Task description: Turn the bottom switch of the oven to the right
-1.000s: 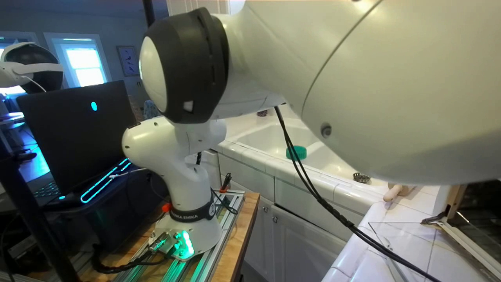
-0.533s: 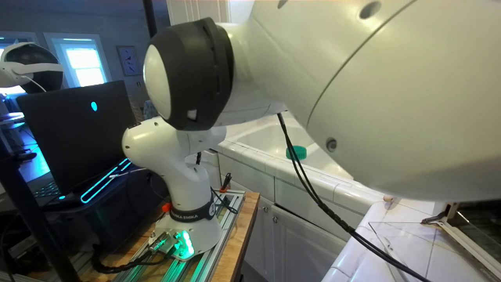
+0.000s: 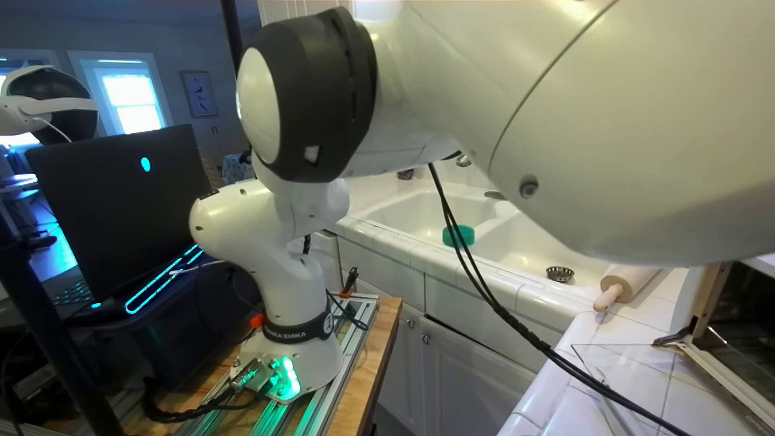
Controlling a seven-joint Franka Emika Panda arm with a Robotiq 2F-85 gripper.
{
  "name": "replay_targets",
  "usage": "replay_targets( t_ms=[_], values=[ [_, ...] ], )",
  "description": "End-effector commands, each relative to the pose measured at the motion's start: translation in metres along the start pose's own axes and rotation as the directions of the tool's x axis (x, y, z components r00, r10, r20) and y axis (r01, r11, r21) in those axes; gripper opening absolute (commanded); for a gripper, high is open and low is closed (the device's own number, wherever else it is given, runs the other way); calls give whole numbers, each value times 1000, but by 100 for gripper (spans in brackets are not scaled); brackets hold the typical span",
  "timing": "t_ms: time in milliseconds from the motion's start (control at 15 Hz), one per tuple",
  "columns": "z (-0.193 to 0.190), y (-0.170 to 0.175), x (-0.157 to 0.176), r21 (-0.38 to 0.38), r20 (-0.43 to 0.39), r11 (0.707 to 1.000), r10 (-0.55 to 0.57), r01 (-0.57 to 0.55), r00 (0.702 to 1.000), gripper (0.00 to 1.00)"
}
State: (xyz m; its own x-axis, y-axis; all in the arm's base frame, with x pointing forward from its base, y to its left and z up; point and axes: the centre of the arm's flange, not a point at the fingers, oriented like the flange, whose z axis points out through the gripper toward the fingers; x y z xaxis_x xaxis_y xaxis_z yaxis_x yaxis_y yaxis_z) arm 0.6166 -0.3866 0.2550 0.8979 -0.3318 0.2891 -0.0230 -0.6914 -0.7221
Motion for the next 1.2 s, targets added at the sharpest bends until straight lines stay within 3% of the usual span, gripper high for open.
replay_targets(
  t_ms=[0, 267, 667, 1133],
  values=[
    [-7, -31, -12, -54, 5, 998, -13, 13, 1000, 100],
    [-17, -53, -18, -101, 19, 994, -36, 37, 999, 100],
    [-30, -93, -30, -282, 138, 951, -88, 125, 986, 100],
    [-19, -148, -47, -516, 154, 839, -107, 173, 982, 100]
  ],
)
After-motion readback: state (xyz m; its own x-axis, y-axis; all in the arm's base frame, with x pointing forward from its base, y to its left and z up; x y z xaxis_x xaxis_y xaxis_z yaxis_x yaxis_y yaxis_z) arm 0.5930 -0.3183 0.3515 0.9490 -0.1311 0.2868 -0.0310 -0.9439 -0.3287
